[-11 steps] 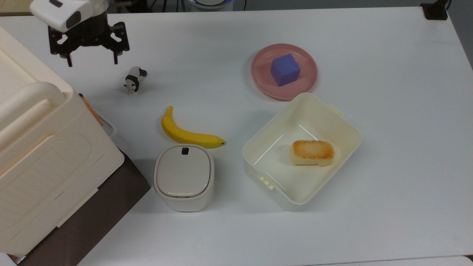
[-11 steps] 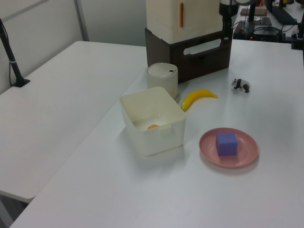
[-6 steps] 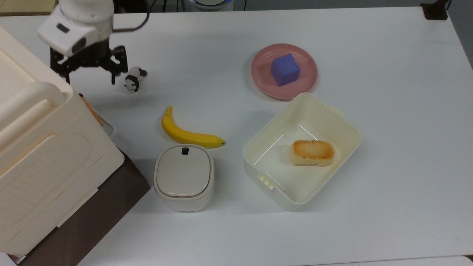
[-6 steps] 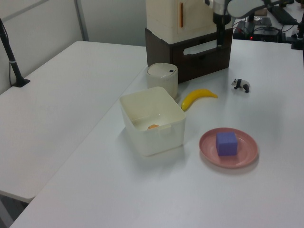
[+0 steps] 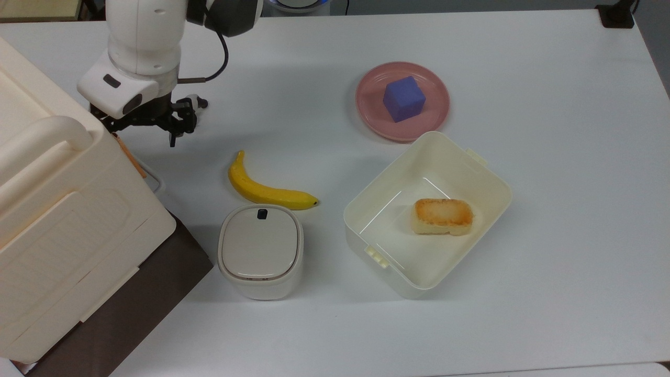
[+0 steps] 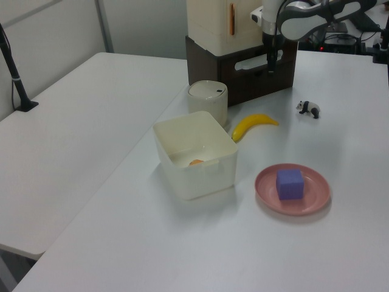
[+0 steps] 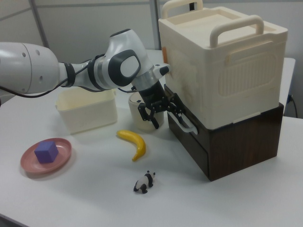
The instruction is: Slide the drawer open
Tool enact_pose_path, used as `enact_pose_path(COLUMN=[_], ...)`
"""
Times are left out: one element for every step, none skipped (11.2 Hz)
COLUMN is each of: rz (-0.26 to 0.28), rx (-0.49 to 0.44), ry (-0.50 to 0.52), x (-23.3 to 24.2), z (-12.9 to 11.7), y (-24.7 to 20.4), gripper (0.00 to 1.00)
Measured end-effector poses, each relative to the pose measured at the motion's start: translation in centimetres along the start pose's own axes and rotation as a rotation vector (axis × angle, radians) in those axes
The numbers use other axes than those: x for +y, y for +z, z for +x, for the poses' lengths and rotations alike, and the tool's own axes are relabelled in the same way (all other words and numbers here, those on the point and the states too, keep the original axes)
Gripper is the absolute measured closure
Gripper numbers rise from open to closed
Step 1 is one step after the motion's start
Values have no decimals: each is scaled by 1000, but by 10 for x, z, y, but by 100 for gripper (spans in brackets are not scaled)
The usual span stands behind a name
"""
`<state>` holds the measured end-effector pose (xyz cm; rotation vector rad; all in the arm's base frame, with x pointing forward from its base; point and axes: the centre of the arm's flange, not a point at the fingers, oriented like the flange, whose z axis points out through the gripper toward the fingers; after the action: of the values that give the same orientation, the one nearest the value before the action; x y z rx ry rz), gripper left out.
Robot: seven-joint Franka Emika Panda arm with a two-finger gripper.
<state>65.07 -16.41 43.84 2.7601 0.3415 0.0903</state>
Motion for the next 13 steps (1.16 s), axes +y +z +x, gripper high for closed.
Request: enact_pose_path(rz=[0, -3, -8, -9, -6, -4, -4, -4, -3, 1, 10, 18, 22], rx=[0, 8, 26, 32, 26, 22, 22, 24, 26, 34, 45, 53, 57], ry=[2, 3, 4, 3, 1, -1, 4, 19, 53, 95, 127, 153, 175], x=[-1, 0, -1, -2, -4, -5, -6, -6, -10, -20, -34, -46, -52], z=[1, 3, 6, 8, 9, 11, 11, 12, 15, 20, 28, 33, 36], y=[1, 1, 2, 6, 12, 18, 18, 18, 16, 13, 8, 4, 2], gripper=[0, 0, 0, 0, 0, 0, 0, 0, 0, 0, 0, 0, 0])
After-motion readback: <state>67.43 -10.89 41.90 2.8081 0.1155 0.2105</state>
